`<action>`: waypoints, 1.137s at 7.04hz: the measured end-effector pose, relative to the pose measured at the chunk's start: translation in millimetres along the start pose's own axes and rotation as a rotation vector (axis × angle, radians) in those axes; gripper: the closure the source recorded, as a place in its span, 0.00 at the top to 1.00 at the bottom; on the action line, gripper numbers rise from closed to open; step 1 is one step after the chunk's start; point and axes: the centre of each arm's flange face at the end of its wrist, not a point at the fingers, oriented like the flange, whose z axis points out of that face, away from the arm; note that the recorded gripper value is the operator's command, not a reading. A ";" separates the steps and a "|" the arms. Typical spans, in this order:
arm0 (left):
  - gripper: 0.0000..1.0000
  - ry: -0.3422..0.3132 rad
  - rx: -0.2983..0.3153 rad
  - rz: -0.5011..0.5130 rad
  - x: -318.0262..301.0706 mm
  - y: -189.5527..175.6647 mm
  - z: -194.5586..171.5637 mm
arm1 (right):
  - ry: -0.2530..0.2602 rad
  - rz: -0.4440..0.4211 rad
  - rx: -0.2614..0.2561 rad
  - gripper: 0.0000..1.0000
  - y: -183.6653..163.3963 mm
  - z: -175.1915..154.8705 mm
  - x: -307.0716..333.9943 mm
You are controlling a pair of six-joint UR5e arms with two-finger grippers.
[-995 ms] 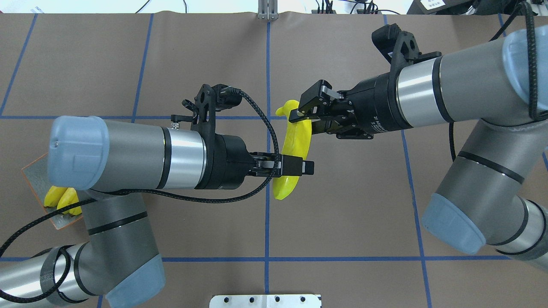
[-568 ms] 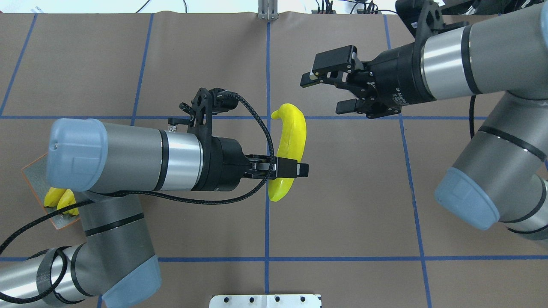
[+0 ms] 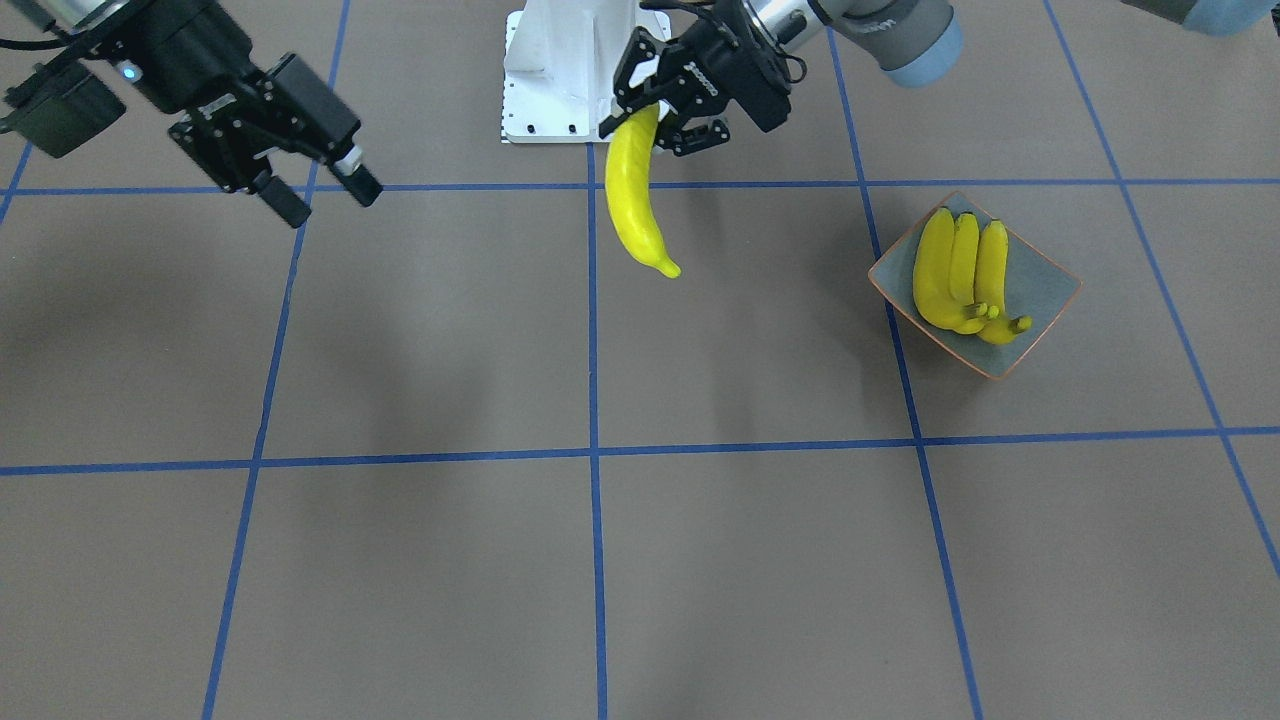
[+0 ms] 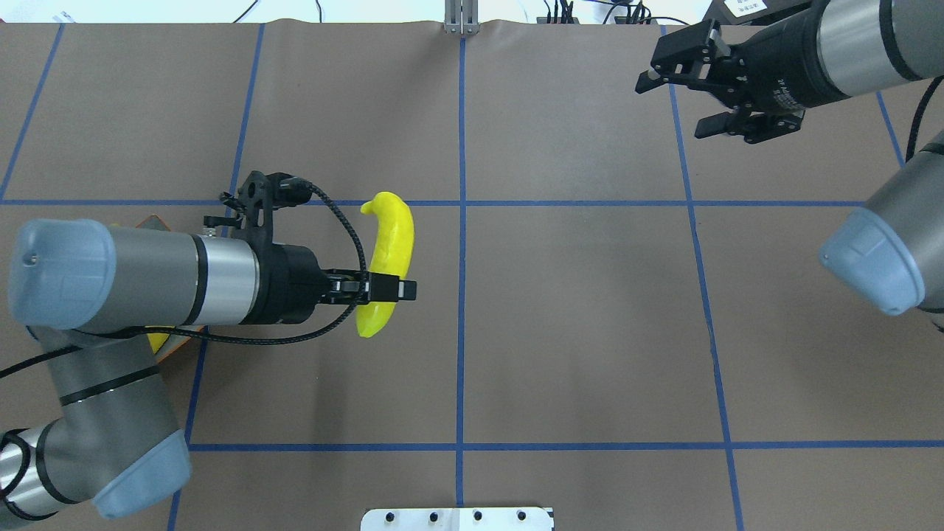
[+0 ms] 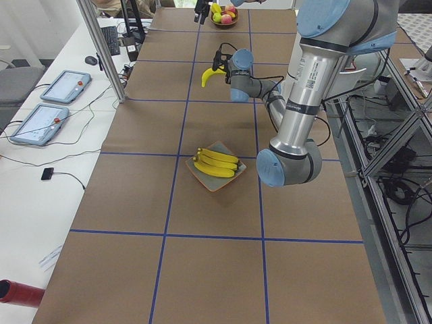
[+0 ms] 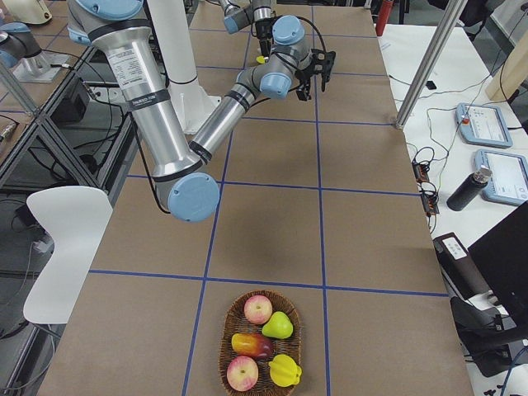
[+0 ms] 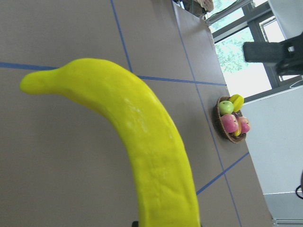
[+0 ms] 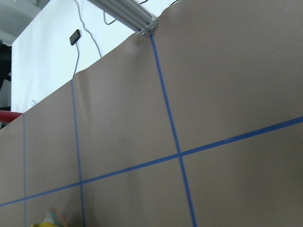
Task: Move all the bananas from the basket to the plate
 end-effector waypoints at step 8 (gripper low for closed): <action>0.00 -0.408 -0.129 0.390 -215.9 41.4 -95.2 | 0.433 -0.315 0.035 1.00 -157.3 -10.7 269.0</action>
